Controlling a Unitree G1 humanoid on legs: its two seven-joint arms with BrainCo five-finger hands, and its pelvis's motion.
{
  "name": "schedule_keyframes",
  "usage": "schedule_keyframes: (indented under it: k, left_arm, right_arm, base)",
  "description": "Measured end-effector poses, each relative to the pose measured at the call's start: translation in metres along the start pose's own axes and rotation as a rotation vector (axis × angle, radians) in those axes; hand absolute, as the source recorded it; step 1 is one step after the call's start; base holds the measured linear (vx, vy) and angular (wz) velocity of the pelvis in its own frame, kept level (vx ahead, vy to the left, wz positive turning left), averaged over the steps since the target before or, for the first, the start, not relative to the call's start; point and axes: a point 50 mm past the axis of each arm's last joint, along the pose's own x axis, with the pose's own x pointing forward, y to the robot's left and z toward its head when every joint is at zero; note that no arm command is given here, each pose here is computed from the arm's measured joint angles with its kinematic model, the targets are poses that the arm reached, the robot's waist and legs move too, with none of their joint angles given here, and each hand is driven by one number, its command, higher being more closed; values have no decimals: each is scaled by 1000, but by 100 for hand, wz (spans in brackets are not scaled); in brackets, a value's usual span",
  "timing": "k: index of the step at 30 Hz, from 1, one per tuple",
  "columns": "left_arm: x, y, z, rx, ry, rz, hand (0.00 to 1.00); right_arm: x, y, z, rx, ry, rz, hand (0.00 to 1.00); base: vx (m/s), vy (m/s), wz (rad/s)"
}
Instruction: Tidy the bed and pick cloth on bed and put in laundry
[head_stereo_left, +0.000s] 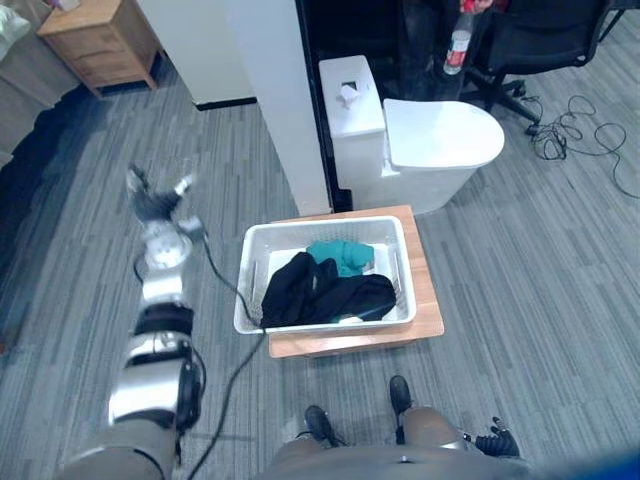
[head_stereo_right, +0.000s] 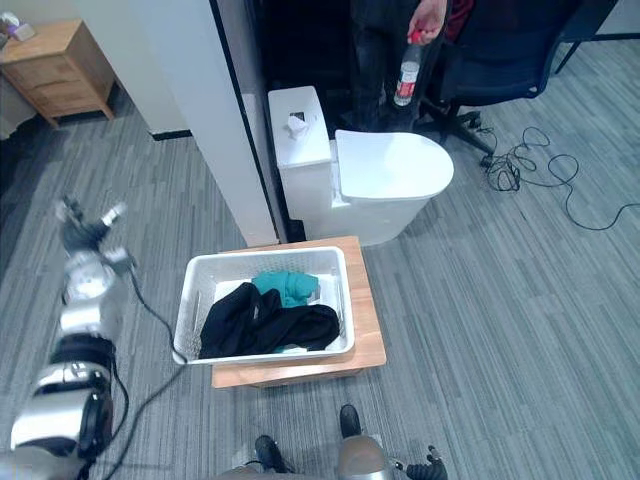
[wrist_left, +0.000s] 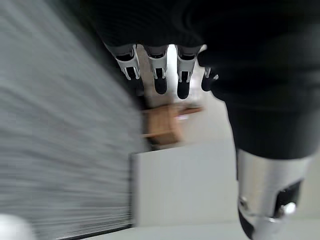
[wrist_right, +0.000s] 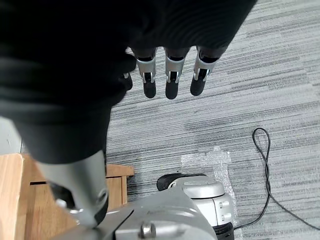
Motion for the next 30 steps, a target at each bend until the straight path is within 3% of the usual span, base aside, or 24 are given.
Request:
schedule_keyframes:
  k: [4,8,12,22,30]
  left_arm:
    - [-48,21,-86,79,252,-12,0]
    - [-124,43,-169,180,569,-28,0]
    - [-172,57,-208,279,761,-65,0]
    - [-197,51,-224,392,846,-222,0]
    - [-196,28,-223,524,801,-443,0]
  right_arm:
    - [-2,4,-1,-25,7,18,0]
    - [-3,2,-5,-22,11,34,0]
    - [3,0,-8,-10,77,34,0]
    - [6,4,-3,31,93,36,0]
    - [9,6,-1,28,98,58,0]
  base:
    - [-7,-3,2]
    - [-2,-1,-1]
    - [-21,-15,2]
    - [-3,-2,0]
    - [13,5,-3]
